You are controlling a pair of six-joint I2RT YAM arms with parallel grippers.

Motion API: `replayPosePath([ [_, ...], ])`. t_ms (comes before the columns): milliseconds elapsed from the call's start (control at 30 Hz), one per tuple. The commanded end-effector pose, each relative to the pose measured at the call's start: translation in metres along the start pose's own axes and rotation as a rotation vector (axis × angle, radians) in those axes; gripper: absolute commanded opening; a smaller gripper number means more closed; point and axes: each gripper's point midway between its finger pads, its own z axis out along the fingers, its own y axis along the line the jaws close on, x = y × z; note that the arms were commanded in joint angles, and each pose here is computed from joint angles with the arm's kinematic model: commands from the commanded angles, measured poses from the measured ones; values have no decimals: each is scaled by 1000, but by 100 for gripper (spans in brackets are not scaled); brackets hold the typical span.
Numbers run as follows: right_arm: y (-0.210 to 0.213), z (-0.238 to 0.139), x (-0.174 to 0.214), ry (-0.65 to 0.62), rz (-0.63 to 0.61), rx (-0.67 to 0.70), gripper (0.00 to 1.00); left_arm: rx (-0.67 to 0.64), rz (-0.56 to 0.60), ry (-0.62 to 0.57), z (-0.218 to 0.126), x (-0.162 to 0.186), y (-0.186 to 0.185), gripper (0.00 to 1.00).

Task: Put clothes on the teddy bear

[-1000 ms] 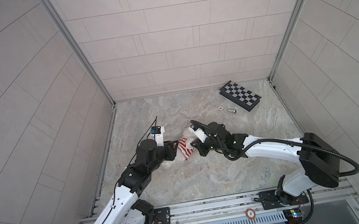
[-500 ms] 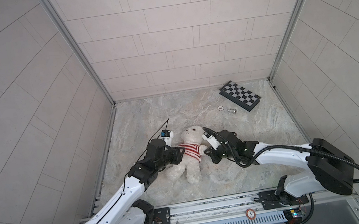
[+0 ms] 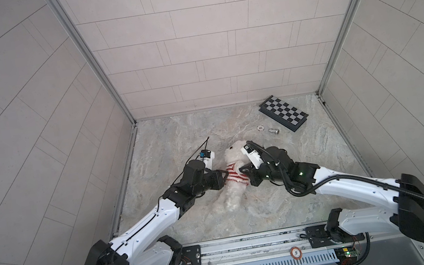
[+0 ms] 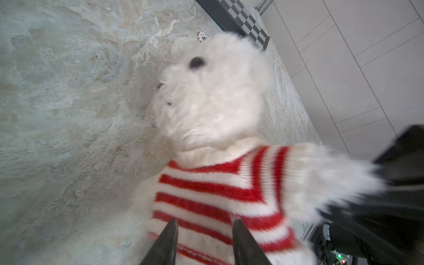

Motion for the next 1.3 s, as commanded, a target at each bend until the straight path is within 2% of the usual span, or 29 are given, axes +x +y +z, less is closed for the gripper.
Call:
replayPosePath([
  [0, 10, -21, -24, -71, 12, -4, 0, 97, -49, -35, 17, -9, -13, 41],
  [100, 9, -22, -23, -56, 13, 20, 0, 147, -75, -16, 31, -4, -22, 39],
  [200, -5, -16, -15, 1, 3, 112, 0, 182, -113, -17, 37, 3, -22, 38],
  [400, -31, -19, -8, -3, 47, 253, 0, 148, -116, -2, 36, 20, -9, 38],
  [500, -49, -40, -4, 14, 6, 364, 0, 133, -106, -3, 36, 20, -6, 38],
  [633, -77, -85, -8, 29, -83, 556, 0, 32, -93, -36, 31, 18, 12, 41],
  [767, -86, -109, -13, 63, -149, 631, 0, -63, -92, -98, 17, 9, 30, 46],
  [933, -88, -89, -4, 201, -217, 640, 0, -91, -107, -175, -4, -3, 41, 50],
  [1100, -84, -43, 15, 317, -239, 583, 0, -59, -61, -199, -25, -9, 33, 51],
  [1267, -79, -21, 2, 252, -193, 537, 0, -56, 11, -195, -43, -10, 25, 54],
])
